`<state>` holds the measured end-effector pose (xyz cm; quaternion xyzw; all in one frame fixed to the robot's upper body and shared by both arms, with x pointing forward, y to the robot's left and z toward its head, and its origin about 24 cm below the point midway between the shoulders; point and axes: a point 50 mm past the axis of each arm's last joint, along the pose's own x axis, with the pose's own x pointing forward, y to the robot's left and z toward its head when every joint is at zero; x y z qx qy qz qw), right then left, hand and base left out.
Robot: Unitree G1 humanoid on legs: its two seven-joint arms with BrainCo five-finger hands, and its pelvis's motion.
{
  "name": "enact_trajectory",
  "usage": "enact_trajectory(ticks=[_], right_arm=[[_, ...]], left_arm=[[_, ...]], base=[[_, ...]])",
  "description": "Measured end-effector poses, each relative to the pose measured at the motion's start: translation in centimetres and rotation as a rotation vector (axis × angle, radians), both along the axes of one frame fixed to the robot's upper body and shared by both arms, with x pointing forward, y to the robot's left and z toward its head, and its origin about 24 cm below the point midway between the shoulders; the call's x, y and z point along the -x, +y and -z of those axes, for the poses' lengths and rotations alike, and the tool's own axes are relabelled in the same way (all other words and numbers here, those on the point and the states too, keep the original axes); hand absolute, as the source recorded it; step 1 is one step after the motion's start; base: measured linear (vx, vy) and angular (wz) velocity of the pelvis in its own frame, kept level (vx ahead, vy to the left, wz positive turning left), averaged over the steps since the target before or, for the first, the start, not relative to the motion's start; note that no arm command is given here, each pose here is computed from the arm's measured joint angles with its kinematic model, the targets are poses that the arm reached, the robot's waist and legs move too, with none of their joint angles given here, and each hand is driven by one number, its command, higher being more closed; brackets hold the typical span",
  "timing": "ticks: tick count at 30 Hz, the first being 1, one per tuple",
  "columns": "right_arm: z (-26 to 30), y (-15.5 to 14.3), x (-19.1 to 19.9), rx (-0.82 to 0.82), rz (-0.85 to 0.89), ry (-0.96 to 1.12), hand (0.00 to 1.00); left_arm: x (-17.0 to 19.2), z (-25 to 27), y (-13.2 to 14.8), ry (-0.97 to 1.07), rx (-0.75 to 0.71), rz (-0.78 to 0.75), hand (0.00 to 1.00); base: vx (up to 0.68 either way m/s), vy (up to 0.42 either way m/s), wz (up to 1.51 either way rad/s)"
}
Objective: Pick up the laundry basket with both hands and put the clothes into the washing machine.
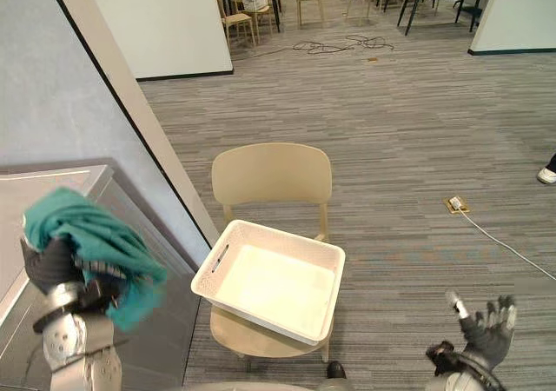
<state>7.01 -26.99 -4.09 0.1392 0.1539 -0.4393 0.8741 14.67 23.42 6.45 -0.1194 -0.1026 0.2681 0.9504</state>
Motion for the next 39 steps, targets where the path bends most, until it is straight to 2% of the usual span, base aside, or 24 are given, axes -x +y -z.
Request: enact_trajectory(ticks=[4,5,10,13,15,20,24,26,32,35,36,39], right_arm=[[3.5,1.9,1.4,-0.138,-0.047,0.133,0.0],[5.4,2.9,2.4,-0.216,-0.064,0.209,0.0],[9.6,4.5,6.0,-0.386,-0.031,0.429,0.0],[10.8,5.1,6.9,-0.442,-0.038,0.518,0.0],[11.2,5.2,6.6,-0.441,-0.048,0.549,0.0],[11.6,5.9,3.2,-0.436,-0.137,0.538,0.0],[10.9,4.2,0.2,-0.359,-0.191,0.502,0.0],[10.7,4.3,-1.2,-0.332,-0.229,0.48,0.0],[10.2,3.8,-1.7,-0.293,-0.234,0.462,0.0],[10.1,3.1,-1.3,-0.278,-0.169,0.474,0.0],[10.3,3.3,-1.1,-0.298,-0.126,0.478,0.0],[11.2,6.1,-0.7,-0.394,-0.111,0.494,0.0]], left_arm=[[0.3,2.6,-0.7,0.099,0.06,0.052,1.0],[0.7,5.1,-0.9,0.196,0.11,0.061,1.0],[3.3,12.7,-2.1,0.528,0.282,0.067,1.0],[5.5,15.9,-3.1,0.698,0.359,0.064,1.0],[5.9,16.5,-3.6,0.731,0.382,0.076,1.0],[4.0,15.9,-3.7,0.684,0.365,0.111,1.0],[1.5,14.9,-5.0,0.617,0.353,0.198,1.0],[0.4,14.0,-5.0,0.572,0.326,0.221,1.0],[-1.0,13.2,-6.4,0.532,0.311,0.295,1.0],[-2.1,12.7,-7.4,0.508,0.303,0.343,1.0],[-2.8,12.5,-7.8,0.498,0.304,0.35,1.0],[-2.5,12.6,-6.4,0.519,0.263,0.326,1.0]], base=[[-0.02,0.003,0.09],[-0.02,-0.008,0.19],[0.0,-0.007,0.3],[0.01,0.022,0.12],[-0.01,0.016,0.07],[-0.05,-0.047,0.39],[-0.07,-0.093,1.02],[-0.06,-0.106,1.27],[-0.07,0.01,0.89],[-0.1,0.308,0.58],[-0.15,0.414,0.41],[-0.16,0.416,0.24]])
